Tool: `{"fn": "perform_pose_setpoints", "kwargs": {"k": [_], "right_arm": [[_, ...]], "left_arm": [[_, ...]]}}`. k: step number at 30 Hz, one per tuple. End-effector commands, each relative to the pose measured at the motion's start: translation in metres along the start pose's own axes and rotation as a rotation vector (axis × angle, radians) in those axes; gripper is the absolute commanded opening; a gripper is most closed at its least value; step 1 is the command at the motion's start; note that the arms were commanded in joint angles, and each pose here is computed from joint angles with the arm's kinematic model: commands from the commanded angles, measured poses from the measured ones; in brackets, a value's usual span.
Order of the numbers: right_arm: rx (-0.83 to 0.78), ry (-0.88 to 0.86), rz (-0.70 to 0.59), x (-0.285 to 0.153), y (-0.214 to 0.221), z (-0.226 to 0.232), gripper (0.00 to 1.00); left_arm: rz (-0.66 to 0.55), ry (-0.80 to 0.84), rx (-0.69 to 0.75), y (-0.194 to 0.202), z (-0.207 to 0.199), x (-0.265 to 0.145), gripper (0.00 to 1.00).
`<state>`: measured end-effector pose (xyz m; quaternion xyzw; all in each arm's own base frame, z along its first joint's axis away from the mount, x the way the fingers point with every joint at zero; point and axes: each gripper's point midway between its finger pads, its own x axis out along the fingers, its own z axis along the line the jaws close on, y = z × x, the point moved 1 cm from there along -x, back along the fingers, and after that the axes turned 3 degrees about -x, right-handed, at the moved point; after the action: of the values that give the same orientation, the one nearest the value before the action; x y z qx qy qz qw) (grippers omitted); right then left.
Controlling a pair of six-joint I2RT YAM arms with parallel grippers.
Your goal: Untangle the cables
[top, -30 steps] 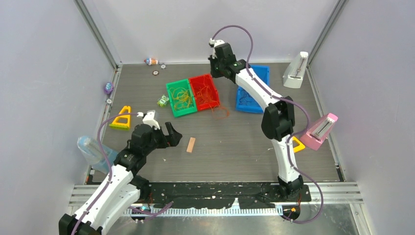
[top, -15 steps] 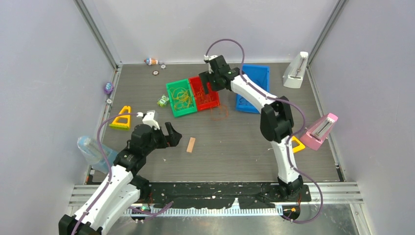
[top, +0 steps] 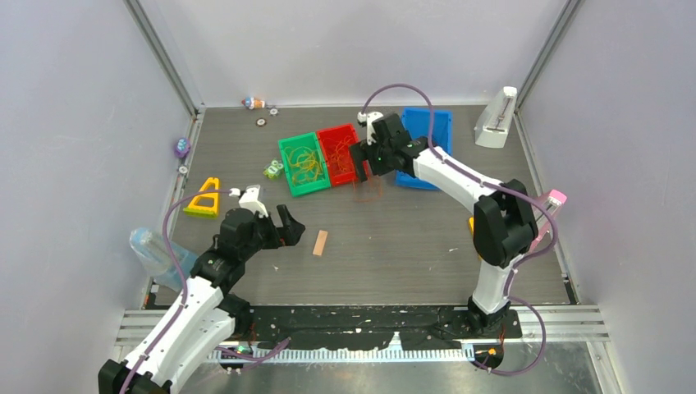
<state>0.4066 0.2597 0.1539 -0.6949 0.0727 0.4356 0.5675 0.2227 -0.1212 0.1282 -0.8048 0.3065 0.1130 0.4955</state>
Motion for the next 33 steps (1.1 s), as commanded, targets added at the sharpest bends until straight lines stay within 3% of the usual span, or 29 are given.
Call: {"fn": "perform_pose_setpoints", "kwargs": {"k": [1,14,18,20,21,22,33], "right_arm": [[-0.032,0.004,0.037,0.019,0.018,-0.003,0.97],[-0.091,0.11,0.164,0.072,0.04,-0.022,0.74],[-0.093,0.114,0.197,0.076,0.048,-0.023,0.45],[-0.093,0.105,0.201,0.07,0.048,-0.02,0.26],[-0.091,0.091,0.207,0.067,0.05,-0.017,0.12],[-0.084,0.082,0.205,0.058,0.047,-0.014,0.09],[-0.022,-0.1,0.24,-0.005,0.019,0.034,0.05]], "left_arm": [[-0.058,0.052,0.01,-0.02,-0.015,-0.003,0.97],[-0.058,0.056,0.022,-0.02,-0.016,-0.003,0.96],[-0.061,0.049,0.025,-0.019,-0.014,-0.003,0.96],[-0.061,0.049,0.026,-0.019,-0.013,-0.003,0.96],[-0.062,0.049,0.027,-0.019,-0.013,-0.003,0.96],[-0.059,0.048,0.027,-0.018,-0.013,-0.003,0.96],[-0.055,0.054,0.029,-0.021,-0.016,-0.002,0.95]]}}
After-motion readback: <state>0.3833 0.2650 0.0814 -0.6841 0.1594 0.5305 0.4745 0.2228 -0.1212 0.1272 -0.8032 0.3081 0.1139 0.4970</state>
